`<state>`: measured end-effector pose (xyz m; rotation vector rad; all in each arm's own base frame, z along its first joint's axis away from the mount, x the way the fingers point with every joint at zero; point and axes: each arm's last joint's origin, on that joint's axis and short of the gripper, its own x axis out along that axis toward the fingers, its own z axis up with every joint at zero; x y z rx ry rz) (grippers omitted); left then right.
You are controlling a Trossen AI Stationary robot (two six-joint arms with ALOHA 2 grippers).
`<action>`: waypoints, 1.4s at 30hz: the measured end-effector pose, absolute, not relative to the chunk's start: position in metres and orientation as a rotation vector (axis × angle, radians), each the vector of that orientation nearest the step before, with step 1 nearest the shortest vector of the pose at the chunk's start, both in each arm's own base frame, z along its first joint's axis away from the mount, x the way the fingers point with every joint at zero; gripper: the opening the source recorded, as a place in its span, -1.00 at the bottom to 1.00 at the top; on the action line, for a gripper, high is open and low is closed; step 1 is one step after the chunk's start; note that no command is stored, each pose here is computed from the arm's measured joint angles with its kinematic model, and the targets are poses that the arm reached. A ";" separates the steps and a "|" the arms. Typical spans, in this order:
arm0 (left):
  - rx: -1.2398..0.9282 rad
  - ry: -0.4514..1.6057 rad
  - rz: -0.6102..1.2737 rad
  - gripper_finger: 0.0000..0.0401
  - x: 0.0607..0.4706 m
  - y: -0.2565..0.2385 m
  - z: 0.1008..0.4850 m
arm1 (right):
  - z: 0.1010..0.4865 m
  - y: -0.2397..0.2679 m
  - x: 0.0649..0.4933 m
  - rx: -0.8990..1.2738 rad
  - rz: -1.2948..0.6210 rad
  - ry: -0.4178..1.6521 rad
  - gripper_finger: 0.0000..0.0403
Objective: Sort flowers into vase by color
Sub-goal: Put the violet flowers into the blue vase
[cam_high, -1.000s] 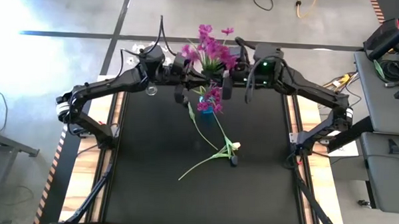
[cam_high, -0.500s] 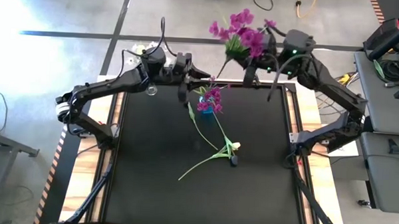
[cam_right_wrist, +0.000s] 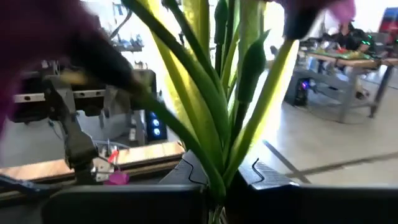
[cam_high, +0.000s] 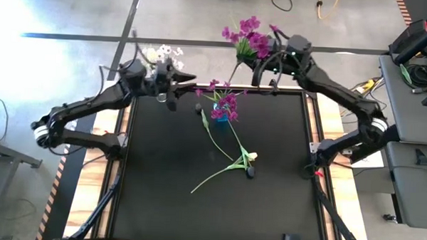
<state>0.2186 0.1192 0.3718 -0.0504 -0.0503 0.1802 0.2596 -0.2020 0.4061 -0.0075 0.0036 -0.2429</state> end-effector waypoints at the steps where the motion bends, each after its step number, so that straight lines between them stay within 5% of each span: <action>1: -0.051 -0.052 0.202 -0.34 0.213 0.117 0.369 | 0.397 -0.206 0.263 0.006 -0.229 -0.007 -0.95; 7: -0.098 -0.052 0.298 -0.34 0.192 0.107 0.352 | 0.348 -0.221 0.285 0.114 -0.146 0.058 -0.95; 42: -0.142 -0.025 0.320 -0.34 0.186 0.104 0.338 | 0.287 -0.218 0.323 0.115 -0.070 0.207 -0.91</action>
